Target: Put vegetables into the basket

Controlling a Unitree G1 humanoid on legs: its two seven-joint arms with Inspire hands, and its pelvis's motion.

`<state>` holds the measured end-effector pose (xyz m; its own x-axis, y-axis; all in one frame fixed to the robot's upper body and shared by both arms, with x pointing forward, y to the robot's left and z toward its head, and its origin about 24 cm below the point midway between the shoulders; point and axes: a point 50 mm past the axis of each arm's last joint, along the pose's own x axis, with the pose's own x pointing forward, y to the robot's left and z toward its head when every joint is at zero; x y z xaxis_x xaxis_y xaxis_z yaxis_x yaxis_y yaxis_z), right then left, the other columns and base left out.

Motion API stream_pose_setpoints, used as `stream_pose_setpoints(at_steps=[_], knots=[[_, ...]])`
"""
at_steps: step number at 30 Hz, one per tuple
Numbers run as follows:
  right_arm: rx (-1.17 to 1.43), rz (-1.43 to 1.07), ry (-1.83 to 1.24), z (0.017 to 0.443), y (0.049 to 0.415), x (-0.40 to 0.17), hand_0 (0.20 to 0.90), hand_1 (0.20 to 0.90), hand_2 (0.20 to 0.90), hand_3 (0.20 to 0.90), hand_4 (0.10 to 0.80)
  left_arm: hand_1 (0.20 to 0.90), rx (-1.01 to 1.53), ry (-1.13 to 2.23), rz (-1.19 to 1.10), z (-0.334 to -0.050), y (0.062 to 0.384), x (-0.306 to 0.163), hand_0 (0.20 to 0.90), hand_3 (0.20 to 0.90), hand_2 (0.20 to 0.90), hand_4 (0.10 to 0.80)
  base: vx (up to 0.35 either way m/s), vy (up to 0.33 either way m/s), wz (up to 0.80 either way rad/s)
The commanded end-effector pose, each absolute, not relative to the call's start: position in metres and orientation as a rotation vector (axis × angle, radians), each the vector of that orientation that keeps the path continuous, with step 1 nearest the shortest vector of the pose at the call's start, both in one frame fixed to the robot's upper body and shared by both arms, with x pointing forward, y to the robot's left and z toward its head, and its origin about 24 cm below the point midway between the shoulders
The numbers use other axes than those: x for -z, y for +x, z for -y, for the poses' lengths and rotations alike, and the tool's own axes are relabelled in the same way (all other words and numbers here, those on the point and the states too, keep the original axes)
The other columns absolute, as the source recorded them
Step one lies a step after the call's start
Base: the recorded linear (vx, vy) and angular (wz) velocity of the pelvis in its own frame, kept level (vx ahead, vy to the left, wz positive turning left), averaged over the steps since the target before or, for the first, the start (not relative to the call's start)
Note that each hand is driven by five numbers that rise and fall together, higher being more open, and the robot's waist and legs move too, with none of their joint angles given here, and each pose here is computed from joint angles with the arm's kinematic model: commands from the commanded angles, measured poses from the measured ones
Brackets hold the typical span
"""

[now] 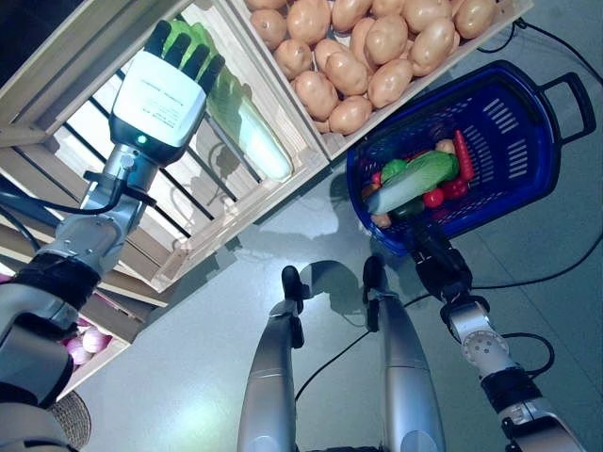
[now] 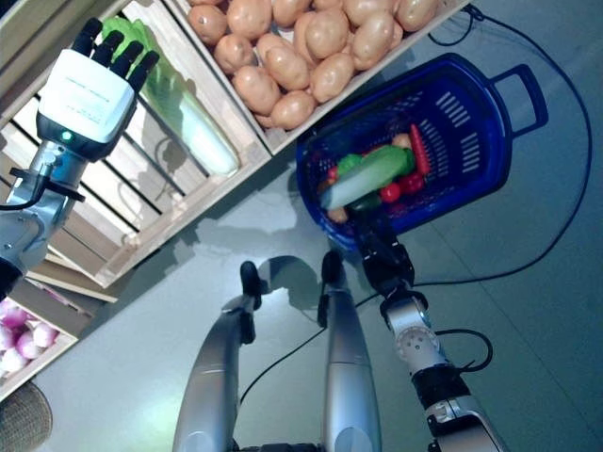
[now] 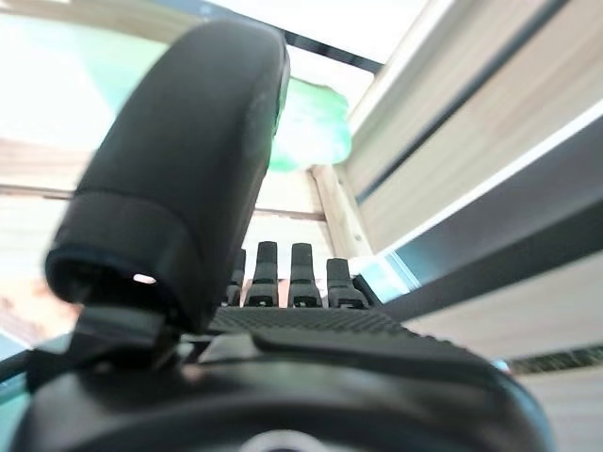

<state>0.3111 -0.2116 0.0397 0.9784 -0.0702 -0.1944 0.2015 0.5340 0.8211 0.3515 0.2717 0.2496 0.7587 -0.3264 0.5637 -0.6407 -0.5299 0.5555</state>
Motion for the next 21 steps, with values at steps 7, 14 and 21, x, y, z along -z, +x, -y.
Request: stream_pose_setpoints(at_steps=[7, 14, 21], knots=[[0.065, -0.015, 0.942, 0.212, 0.311, -0.079, 0.900, 0.900, 0.900, 0.900, 0.800, 0.900, -0.686, 2.192, 0.689, -0.285, 0.347, -0.300, 0.900, 0.900, 0.900, 0.800, 0.025, 0.028, -0.04], [0.053, 0.028, 0.944, 0.212, 0.312, -0.089, 0.900, 0.900, 0.900, 0.900, 0.800, 0.900, -0.641, 2.215, 0.636, -0.283, 0.352, -0.297, 0.900, 0.900, 0.900, 0.800, 0.000, 0.000, 0.00], [0.064, 0.041, 0.950, 0.207, 0.311, -0.097, 0.900, 0.900, 0.900, 0.900, 0.800, 0.900, -0.686, 2.197, 0.599, -0.286, 0.353, -0.292, 0.900, 0.900, 0.900, 0.800, 0.000, 0.000, 0.00]])
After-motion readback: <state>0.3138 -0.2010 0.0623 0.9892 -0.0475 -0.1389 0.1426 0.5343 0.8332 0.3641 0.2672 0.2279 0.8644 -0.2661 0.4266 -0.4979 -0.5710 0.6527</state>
